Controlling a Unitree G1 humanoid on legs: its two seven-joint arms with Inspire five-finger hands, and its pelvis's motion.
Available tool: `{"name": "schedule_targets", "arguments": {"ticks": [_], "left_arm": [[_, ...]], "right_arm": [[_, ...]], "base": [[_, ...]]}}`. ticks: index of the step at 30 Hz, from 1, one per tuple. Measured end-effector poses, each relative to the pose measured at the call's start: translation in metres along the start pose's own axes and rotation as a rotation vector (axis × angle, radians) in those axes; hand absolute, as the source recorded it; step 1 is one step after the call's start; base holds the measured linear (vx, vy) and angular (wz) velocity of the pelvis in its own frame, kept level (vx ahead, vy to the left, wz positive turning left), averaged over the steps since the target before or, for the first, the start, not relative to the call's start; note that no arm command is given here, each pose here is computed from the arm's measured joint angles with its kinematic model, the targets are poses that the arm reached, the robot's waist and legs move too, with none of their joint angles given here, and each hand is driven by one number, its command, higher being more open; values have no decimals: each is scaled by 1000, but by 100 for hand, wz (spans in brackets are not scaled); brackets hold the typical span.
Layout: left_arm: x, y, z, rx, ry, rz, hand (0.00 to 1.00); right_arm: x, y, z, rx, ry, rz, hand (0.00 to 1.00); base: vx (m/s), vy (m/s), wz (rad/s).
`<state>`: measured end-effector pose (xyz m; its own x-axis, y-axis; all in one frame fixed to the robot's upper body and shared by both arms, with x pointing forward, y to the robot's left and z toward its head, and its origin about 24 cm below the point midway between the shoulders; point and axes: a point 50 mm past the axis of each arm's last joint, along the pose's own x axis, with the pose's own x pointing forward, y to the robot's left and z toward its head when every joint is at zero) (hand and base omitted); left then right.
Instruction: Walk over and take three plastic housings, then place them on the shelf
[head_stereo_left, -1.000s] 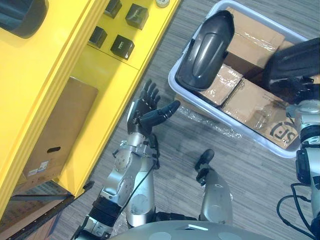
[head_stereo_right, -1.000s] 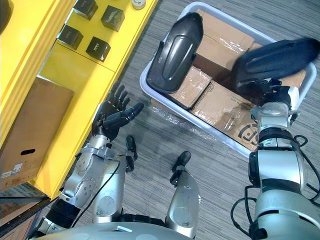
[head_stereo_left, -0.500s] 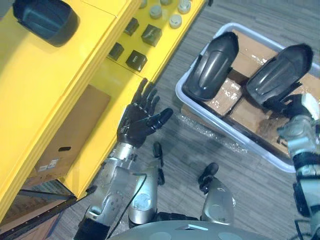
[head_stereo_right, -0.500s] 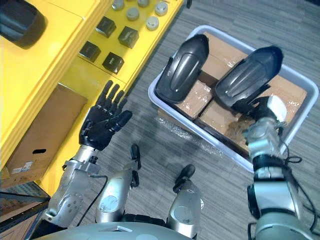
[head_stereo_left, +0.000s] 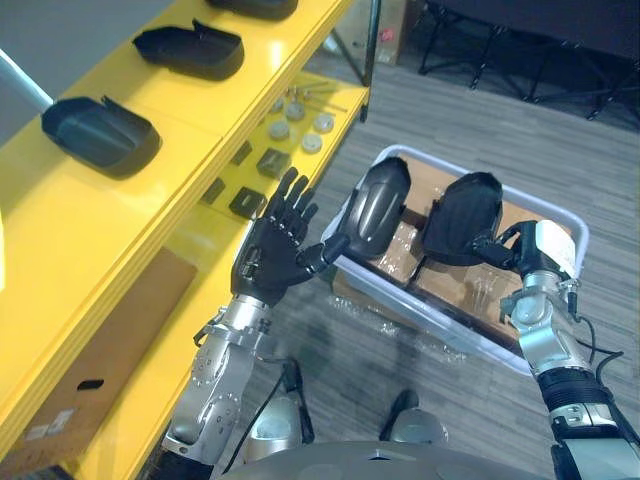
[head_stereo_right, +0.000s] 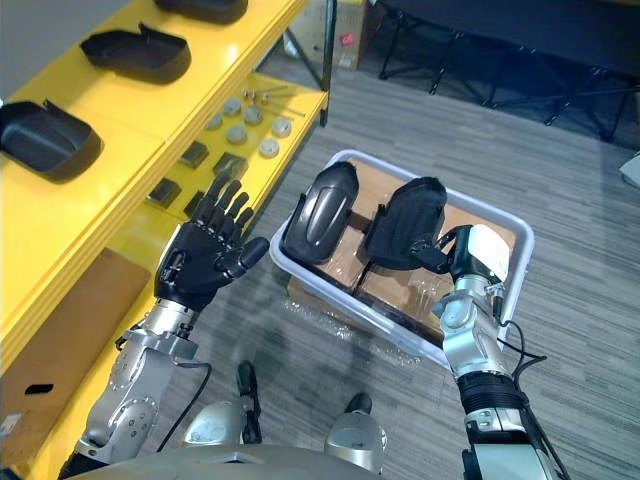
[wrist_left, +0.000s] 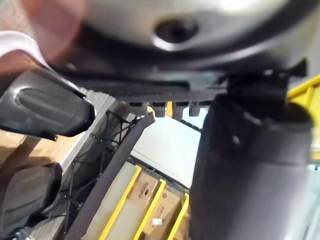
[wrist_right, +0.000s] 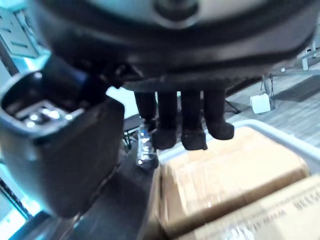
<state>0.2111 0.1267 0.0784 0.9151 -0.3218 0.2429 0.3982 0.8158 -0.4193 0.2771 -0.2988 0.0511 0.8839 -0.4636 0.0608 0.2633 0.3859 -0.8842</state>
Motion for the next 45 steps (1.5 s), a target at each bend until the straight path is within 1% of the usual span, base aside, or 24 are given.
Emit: {"name": "schedule_targets", "arguments": {"ticks": [6, 9, 10, 14, 18, 19, 23, 25, 27, 28, 30, 31, 33, 34, 36, 37, 41, 42, 44, 45], "left_arm": [[17, -6, -4, 36, 98, -110, 100], [25, -4, -8, 40, 155, -128, 100], [26, -3, -12, 6, 187, -129, 100], [28, -2, -25, -8, 255, -126, 100], [29, 0, -30, -12, 283, -120, 100], [32, 0, -32, -11, 289, -123, 100], [38, 2, -34, -26, 300, -123, 100], [38, 2, -35, -27, 302, -126, 100], [38, 1, -35, -30, 300, -128, 100], [38, 1, -35, -30, 300, -129, 100], [38, 0, -35, -32, 298, -134, 100], [38, 0, -35, -35, 296, -138, 100], [39, -2, -34, -39, 283, -145, 100], [39, -2, -33, -39, 274, -147, 100], [44, -5, -30, -36, 254, -162, 100], [50, -8, -25, -28, 235, -182, 100], [71, -18, -6, 7, 148, -247, 100], [76, -21, 0, 17, 115, -265, 100], [89, -29, 17, 45, 34, -308, 100], [92, -30, 21, 51, 16, -315, 100]], "right_arm": [[0, -2, 7, -11, -74, -16, 0], [0, -2, 9, -11, -98, -17, 0], [0, -3, 10, -9, -109, -18, 0], [0, -2, 13, -7, -137, -5, 0], [-3, 9, 11, -29, -138, 69, 0], [-4, 13, 9, -37, -131, 85, 100], [-16, 30, -5, -44, -79, 157, 100], [-22, 38, -12, 41, -13, 186, 100], [-33, 50, -22, 233, 124, 212, 100], [-35, 54, -25, 280, 162, 218, 100], [-44, 65, -40, 414, 304, 230, 100], [-46, 67, -43, 451, 339, 229, 100], [-49, 71, -54, 610, 450, 202, 100], [-48, 70, -55, 654, 459, 190, 100], [-41, 64, -53, 752, 463, 135, 100], [-31, 56, -49, 807, 445, 73, 100], [-2, 32, -36, 868, 400, -51, 100], [7, 20, -33, 870, 359, -83, 100], [31, -14, -20, 872, 262, -171, 100], [37, -22, -17, 873, 244, -193, 100]], "base": [[-12, 3, -15], [-31, 18, -13], [-36, 21, -14], [-24, 18, -14], [12, 9, -9], [20, 10, -8], [6, 4, -1], [0, 0, 0], [16, 15, -4], [8, 20, -6], [-6, 24, -8], [-15, 20, -10], [-28, 26, -23], [-47, 38, -33], [-38, 25, -30], [-38, 16, -27], [-100, -11, -20], [-132, -19, -8], [-190, 3, -7], [-142, 16, 0]]}}
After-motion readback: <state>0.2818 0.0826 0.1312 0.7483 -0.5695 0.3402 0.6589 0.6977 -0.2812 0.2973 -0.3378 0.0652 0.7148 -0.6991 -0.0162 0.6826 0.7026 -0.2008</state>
